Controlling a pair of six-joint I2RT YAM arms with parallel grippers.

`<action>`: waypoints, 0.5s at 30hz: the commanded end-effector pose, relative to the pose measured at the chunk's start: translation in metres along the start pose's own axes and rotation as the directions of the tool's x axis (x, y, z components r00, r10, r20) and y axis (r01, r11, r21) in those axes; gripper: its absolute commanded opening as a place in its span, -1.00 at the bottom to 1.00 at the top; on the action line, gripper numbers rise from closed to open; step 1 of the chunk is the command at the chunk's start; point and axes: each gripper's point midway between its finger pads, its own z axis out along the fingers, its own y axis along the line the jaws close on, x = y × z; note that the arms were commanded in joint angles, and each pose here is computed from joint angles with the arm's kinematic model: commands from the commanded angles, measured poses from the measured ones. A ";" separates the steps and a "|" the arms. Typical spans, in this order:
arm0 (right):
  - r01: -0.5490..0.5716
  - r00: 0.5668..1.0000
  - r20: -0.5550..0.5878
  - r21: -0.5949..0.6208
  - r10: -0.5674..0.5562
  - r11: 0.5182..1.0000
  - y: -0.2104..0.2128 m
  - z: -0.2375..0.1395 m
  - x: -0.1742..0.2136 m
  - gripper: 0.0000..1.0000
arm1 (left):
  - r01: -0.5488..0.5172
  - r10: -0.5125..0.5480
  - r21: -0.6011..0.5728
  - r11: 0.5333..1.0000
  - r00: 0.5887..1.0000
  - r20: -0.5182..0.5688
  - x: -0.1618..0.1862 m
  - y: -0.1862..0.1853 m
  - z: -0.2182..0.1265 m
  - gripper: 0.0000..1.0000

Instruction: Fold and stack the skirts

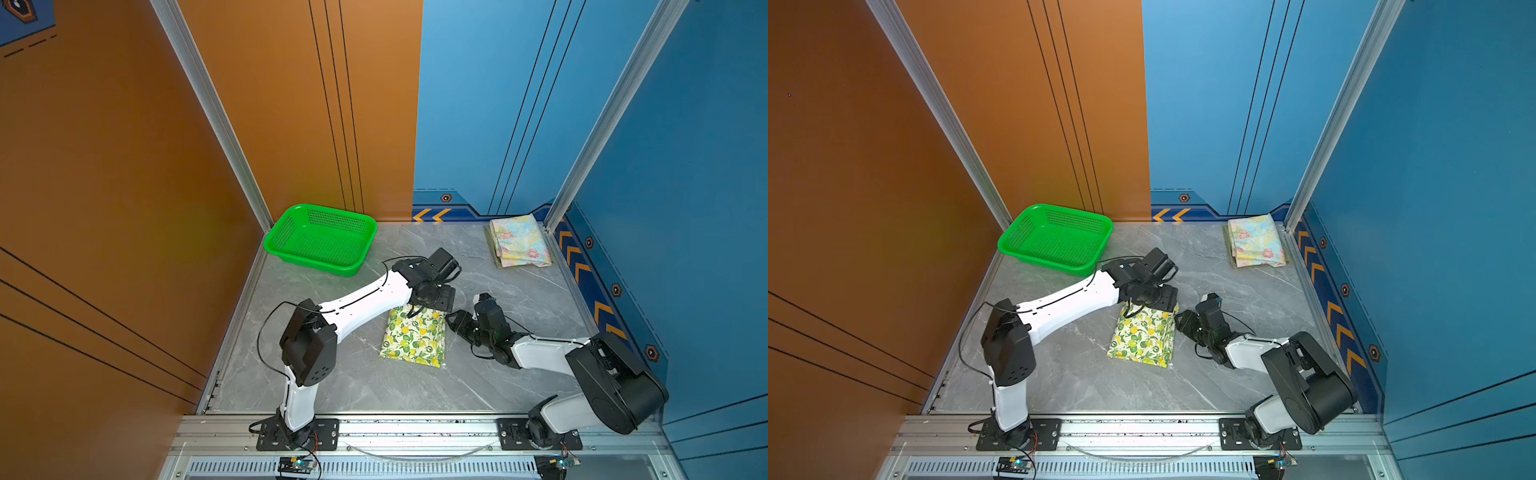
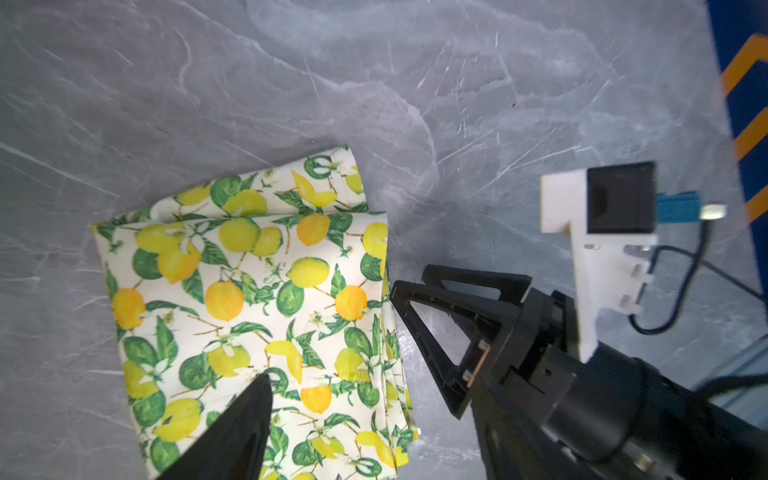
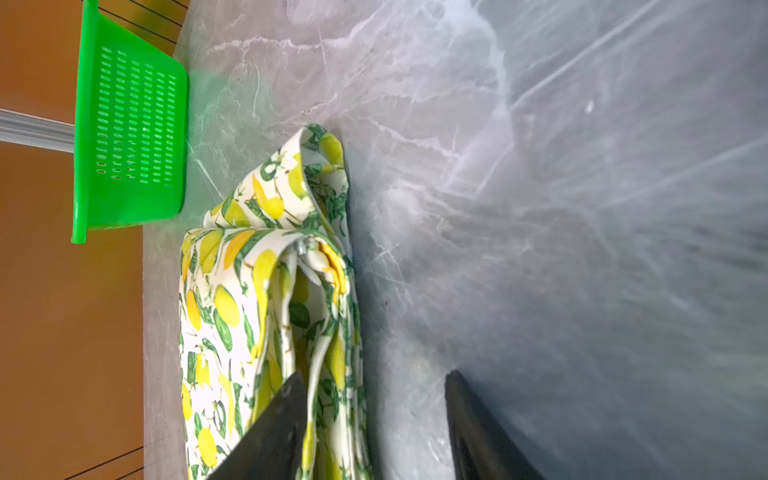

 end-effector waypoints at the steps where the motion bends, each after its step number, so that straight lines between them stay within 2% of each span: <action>1: 0.027 0.998 -0.050 0.086 -0.023 0.996 -0.024 -0.006 0.013 0.24 | 0.059 -0.060 0.033 0.998 0.998 0.028 -0.004 0.019 -0.019 0.55; 7: 0.071 0.996 -0.066 0.062 -0.067 0.996 -0.009 -0.009 0.011 0.49 | 0.151 -0.151 -0.003 0.988 0.988 0.020 0.013 0.080 -0.021 0.55; 11: 0.111 0.988 -0.111 0.060 -0.104 0.992 0.000 -0.004 0.022 0.57 | 0.142 -0.143 -0.066 0.988 0.990 -0.003 0.029 0.105 -0.010 0.51; 15: 0.125 0.983 -0.145 0.055 -0.116 0.991 0.005 0.003 0.034 0.58 | 0.124 -0.128 -0.093 0.988 0.991 -0.043 0.044 0.115 0.014 0.48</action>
